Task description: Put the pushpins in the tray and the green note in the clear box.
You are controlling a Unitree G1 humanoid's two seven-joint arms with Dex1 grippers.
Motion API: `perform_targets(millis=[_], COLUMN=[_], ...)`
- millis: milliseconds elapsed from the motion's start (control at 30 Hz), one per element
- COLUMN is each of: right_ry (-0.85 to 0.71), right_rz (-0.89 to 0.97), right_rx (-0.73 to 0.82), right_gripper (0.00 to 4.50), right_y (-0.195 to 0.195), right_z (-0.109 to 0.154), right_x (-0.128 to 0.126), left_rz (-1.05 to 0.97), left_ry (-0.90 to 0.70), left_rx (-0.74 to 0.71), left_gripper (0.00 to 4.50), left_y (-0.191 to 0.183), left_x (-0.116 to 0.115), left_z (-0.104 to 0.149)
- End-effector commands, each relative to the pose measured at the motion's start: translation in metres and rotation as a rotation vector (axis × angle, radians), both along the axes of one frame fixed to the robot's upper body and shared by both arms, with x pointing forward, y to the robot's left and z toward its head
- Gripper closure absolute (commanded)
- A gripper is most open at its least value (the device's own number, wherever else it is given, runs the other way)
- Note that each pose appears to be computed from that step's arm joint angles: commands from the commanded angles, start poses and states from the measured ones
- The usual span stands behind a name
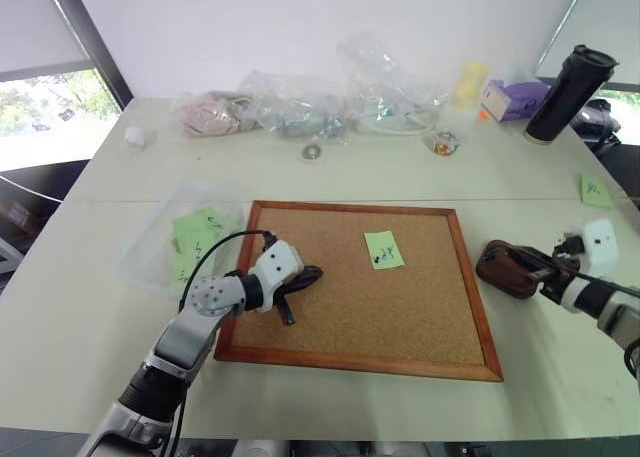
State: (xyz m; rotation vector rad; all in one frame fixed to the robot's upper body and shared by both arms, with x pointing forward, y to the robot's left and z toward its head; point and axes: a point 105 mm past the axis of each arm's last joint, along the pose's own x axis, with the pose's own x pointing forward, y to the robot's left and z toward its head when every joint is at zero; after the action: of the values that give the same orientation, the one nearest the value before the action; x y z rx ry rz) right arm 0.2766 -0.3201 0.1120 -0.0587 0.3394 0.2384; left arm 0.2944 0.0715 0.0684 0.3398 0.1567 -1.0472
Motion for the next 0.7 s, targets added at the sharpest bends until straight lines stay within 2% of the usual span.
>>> perform_targets(millis=[33, 233, 367, 500, 567, 700], right_ry=[-0.025, -0.007, -0.001, 0.008, 0.004, -0.04], right_rz=[0.018, 0.009, 0.002, 0.019, 0.024, 0.019], right_rx=[-0.011, 0.02, 0.012, -0.004, -0.007, -0.008], right_gripper=[4.46, 4.46, 3.15, 0.99, 0.07, 0.03], right_y=[0.001, -0.001, -0.003, -0.003, -0.003, -0.005], right_z=[0.0, -0.01, -0.014, -0.015, -0.015, 0.0], right_x=[0.002, 0.001, -0.001, -0.003, -0.003, 0.0], left_rz=[-0.007, -0.005, 0.002, 0.003, 0.002, 0.0], left_ry=[0.131, 0.13, 0.131, 0.131, 0.131, 0.131], left_rx=[0.081, 0.083, 0.084, 0.084, 0.085, 0.086], left_gripper=[4.5, 4.5, 4.5, 4.5, 4.5, 4.5], left_y=[0.004, 0.005, 0.006, 0.007, 0.007, 0.007], left_x=[-0.012, -0.012, -0.013, -0.013, -0.013, -0.013], left_z=[-0.035, -0.035, -0.035, -0.035, -0.034, -0.034])
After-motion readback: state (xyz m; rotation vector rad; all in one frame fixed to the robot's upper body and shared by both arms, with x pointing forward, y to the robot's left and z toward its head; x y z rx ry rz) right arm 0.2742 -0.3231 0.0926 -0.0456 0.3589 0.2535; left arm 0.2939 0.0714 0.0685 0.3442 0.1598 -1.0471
